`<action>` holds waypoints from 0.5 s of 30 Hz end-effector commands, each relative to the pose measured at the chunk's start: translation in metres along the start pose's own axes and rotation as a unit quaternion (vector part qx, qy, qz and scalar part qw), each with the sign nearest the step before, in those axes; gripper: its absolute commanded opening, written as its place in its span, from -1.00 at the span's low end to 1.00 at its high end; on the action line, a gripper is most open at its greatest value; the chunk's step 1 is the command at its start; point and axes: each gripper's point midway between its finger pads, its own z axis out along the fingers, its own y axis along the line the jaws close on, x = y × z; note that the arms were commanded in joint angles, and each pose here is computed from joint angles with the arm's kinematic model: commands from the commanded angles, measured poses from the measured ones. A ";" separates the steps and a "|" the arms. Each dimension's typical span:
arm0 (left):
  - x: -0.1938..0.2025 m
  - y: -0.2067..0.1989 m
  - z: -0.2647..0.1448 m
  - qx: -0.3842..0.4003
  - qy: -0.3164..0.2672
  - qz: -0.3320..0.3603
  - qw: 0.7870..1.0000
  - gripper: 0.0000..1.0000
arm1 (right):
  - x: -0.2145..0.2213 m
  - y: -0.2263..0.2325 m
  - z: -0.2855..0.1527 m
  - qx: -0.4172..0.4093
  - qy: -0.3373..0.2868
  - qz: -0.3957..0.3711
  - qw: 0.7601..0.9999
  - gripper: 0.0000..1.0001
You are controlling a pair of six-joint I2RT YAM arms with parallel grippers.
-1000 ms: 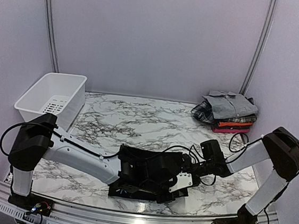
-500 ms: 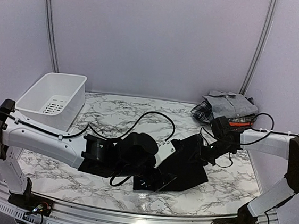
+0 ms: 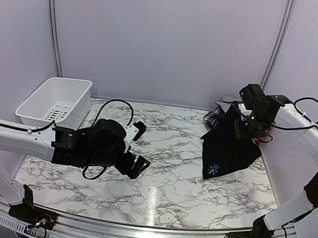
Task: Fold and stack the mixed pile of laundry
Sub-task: Turn over the square-folded T-shirt at the center of the board.
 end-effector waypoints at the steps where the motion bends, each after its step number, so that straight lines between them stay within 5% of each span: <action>1: 0.007 0.030 -0.018 -0.036 0.002 -0.036 0.999 0.98 | -0.029 -0.052 -0.039 0.148 -0.029 -0.028 0.988 -1.00; 5: 0.011 0.051 -0.025 -0.062 0.002 -0.053 0.997 0.98 | -0.060 0.001 -0.056 0.138 -0.054 -0.080 0.986 -1.00; 15: 0.001 0.085 -0.043 -0.094 -0.014 -0.105 0.990 0.98 | 0.031 0.216 0.038 -0.021 0.087 -0.211 0.973 -1.00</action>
